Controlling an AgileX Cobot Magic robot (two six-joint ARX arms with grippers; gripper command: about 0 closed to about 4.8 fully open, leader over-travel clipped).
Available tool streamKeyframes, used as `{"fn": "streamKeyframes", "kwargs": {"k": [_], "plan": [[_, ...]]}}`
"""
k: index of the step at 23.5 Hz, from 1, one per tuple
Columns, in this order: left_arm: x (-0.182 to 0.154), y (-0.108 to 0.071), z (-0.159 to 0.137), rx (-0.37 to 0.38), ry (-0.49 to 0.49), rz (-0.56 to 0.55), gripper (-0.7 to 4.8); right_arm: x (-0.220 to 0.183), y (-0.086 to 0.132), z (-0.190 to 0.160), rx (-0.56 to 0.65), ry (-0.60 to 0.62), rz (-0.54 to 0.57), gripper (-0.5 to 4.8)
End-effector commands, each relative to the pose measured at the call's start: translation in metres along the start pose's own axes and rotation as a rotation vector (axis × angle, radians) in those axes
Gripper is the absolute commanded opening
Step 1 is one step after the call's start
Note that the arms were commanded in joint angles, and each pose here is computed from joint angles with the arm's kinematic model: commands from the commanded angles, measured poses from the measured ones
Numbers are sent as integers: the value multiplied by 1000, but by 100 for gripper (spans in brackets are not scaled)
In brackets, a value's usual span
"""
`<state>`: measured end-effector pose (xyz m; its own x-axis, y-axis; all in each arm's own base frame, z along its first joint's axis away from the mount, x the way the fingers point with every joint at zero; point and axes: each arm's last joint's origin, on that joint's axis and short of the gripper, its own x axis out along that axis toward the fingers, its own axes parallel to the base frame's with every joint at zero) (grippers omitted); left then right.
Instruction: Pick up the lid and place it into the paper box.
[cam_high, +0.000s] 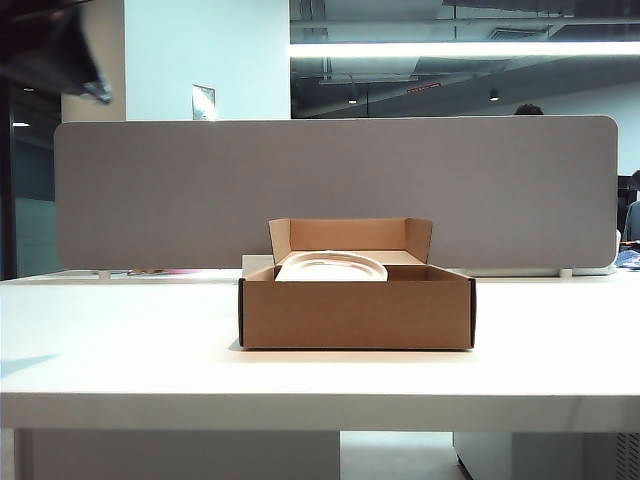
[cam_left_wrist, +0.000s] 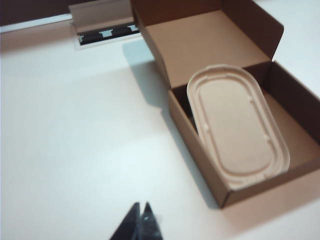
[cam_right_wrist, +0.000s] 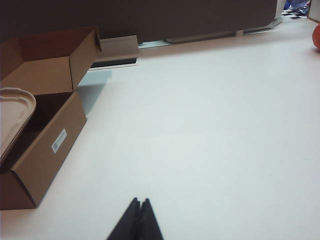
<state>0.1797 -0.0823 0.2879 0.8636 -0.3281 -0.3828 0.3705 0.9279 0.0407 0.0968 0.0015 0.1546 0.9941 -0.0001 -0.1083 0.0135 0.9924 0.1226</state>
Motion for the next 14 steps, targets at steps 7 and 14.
{"fn": "streamKeyframes", "kwargs": {"k": [7,14], "plan": [[-20,5,-71,-220,13,174,-6,0,0,-1,-3,-9,0,-1],[-25,5,-118,-248,-119,171,-6,0,0,-1,-3,-8,1,-1]]}}
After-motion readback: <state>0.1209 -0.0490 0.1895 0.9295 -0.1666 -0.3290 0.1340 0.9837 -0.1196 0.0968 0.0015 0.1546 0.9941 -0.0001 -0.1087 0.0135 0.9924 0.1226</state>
